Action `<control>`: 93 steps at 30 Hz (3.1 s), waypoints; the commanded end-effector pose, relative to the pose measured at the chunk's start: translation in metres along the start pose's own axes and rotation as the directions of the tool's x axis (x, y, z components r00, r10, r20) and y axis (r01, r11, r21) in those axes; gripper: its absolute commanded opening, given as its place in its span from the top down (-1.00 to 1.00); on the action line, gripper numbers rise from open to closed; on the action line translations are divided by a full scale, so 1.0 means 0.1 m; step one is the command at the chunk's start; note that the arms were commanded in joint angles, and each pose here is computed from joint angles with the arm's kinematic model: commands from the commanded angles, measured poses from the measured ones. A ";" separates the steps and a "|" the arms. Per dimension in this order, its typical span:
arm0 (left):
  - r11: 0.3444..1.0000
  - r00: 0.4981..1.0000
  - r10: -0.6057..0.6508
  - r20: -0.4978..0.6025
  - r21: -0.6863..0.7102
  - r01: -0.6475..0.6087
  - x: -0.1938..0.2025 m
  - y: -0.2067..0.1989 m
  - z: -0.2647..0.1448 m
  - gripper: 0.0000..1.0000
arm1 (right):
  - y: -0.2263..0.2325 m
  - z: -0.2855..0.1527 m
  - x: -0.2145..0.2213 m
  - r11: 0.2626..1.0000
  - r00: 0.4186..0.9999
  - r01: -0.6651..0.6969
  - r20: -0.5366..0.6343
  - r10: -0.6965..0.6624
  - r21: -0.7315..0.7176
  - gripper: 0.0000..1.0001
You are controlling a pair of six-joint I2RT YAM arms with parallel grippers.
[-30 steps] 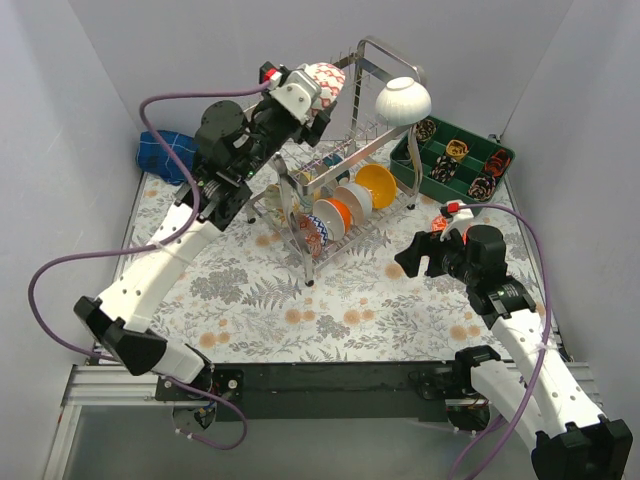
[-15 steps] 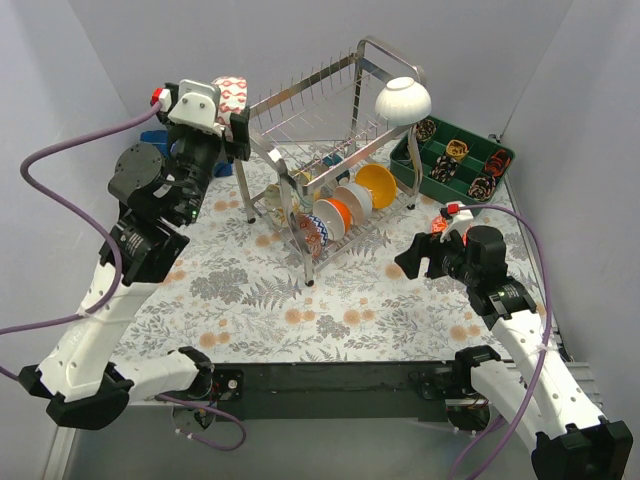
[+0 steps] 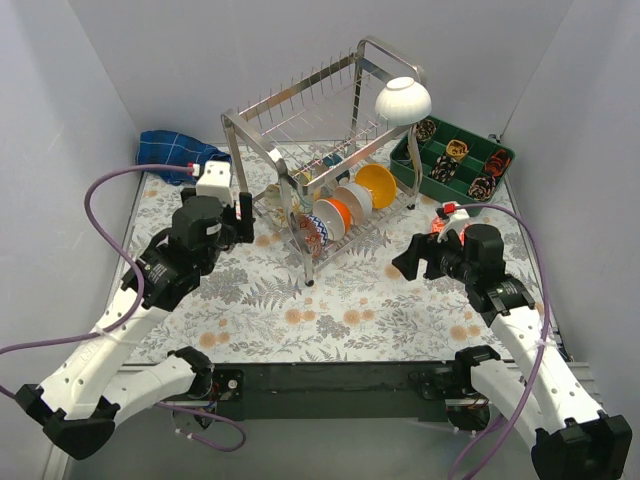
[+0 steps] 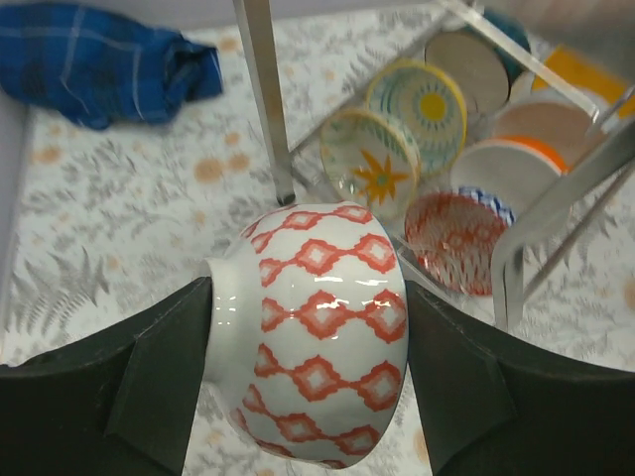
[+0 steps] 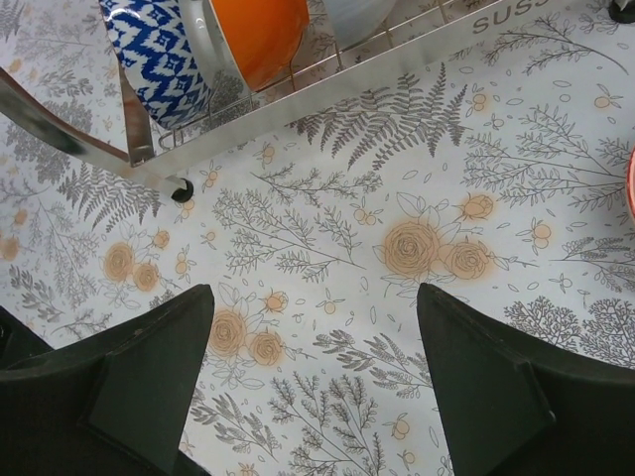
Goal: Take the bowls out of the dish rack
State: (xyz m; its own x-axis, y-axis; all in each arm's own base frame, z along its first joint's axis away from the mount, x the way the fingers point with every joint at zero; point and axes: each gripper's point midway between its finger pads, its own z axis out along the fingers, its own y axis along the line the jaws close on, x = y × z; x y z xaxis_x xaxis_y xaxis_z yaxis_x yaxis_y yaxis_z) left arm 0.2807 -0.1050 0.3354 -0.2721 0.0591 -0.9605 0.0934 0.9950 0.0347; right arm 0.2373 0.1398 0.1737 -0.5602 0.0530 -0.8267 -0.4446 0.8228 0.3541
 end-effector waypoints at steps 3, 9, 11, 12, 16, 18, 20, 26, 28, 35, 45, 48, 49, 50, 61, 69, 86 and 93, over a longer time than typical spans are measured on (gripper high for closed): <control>0.964 0.958 -0.215 -0.188 0.114 0.239 0.63 -0.28 -0.15 0.60 | 0.16 0.03 -0.06 0.996 1.000 0.000 -0.016 -0.001 -0.085 -0.82; 0.871 0.878 -0.315 -0.360 0.258 0.418 1.10 -0.70 -0.29 0.61 | 0.29 0.10 0.11 0.983 0.998 -0.045 -0.056 0.035 -0.176 -0.82; 0.821 0.830 -0.341 -0.442 0.290 0.491 1.31 -0.86 -0.36 0.61 | 0.33 0.13 0.18 0.975 0.997 -0.055 -0.062 0.043 -0.214 -0.82; 0.784 0.817 -0.365 -0.446 0.326 0.528 1.28 -0.94 -0.40 0.62 | 0.38 0.14 0.22 0.969 0.996 -0.072 -0.071 0.056 -0.235 -0.82; 0.613 0.723 -0.449 -0.525 0.407 0.677 1.39 -1.22 -0.54 0.63 | 0.56 0.18 0.33 0.944 0.994 -0.096 -0.086 0.072 -0.315 -0.81; 0.522 0.658 -0.503 -0.561 0.410 0.748 1.46 -1.32 -0.55 0.65 | 0.67 0.20 0.41 0.932 0.993 -0.093 -0.098 0.062 -0.350 -0.82; 0.456 0.620 -0.538 -0.571 0.422 0.784 1.46 -1.35 -0.58 0.64 | 0.77 0.22 0.38 0.920 0.996 -0.083 -0.073 0.060 -0.383 -0.81; 0.282 0.502 -0.598 -0.625 0.422 0.862 1.51 -1.50 -0.56 0.64 | 1.05 0.27 0.51 0.888 0.994 -0.091 -0.095 0.054 -0.451 -0.80; 0.250 0.482 -0.610 -0.629 0.425 0.870 1.51 -1.53 -0.55 0.64 | 1.15 0.29 0.52 0.878 0.996 -0.080 -0.081 0.048 -0.471 -0.78; 0.136 0.383 -0.656 -0.650 0.397 0.908 1.57 -1.57 -0.51 0.63 | 1.38 0.43 0.58 0.854 0.994 -0.087 -0.108 0.036 -0.512 -0.73; 0.080 0.342 -0.689 -0.639 0.402 0.912 1.57 -1.65 -0.50 0.60 | 1.67 0.59 0.63 0.826 0.988 -0.109 -0.154 0.027 -0.553 -0.47; 0.076 0.336 -0.694 -0.637 0.399 0.914 1.59 -1.68 -0.50 0.60 | 1.72 0.63 0.66 0.825 0.985 -0.118 -0.172 0.025 -0.552 -0.27; 0.080 0.333 -0.692 -0.640 0.390 0.917 1.62 -1.69 -0.49 0.60 | 1.73 0.64 0.66 0.826 0.984 -0.122 -0.177 0.027 -0.550 -0.12; 0.079 0.335 -0.690 -0.641 0.393 0.916 1.62 -1.70 -0.50 0.60 | 1.73 0.65 0.68 0.826 0.982 -0.128 -0.186 0.029 -0.549 -0.04; 0.218 0.442 -0.716 -0.540 0.428 0.877 1.67 -1.57 -0.42 -0.13 | 1.46 0.68 0.67 0.922 0.977 -0.095 -0.212 0.014 -0.375 0.97; 0.592 0.706 -0.674 -0.220 0.410 0.693 1.47 -1.08 -0.20 -0.96 | 0.98 0.59 0.51 0.992 0.970 0.017 -0.240 -0.047 -0.126 0.97; 0.925 0.935 -0.305 0.178 0.287 0.248 0.83 -0.34 -0.31 -0.97 | -1.09 0.18 -0.59 0.866 0.943 -0.269 -0.069 0.326 0.422 0.97; 0.941 0.939 -0.288 0.189 0.239 0.240 1.00 -0.23 -0.27 -0.96 | -1.78 0.08 -0.71 0.771 0.881 -0.418 0.009 0.473 0.481 0.97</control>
State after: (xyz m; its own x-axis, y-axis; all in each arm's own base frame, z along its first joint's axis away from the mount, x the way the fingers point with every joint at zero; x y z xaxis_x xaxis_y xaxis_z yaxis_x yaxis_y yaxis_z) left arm 0.2244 -0.1326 0.2575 -0.1126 -0.3012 -0.9469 0.2925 0.9007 -0.3213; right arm 0.3470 0.0109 0.1505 -0.7280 0.3833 -0.5684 0.2123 0.9144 0.3448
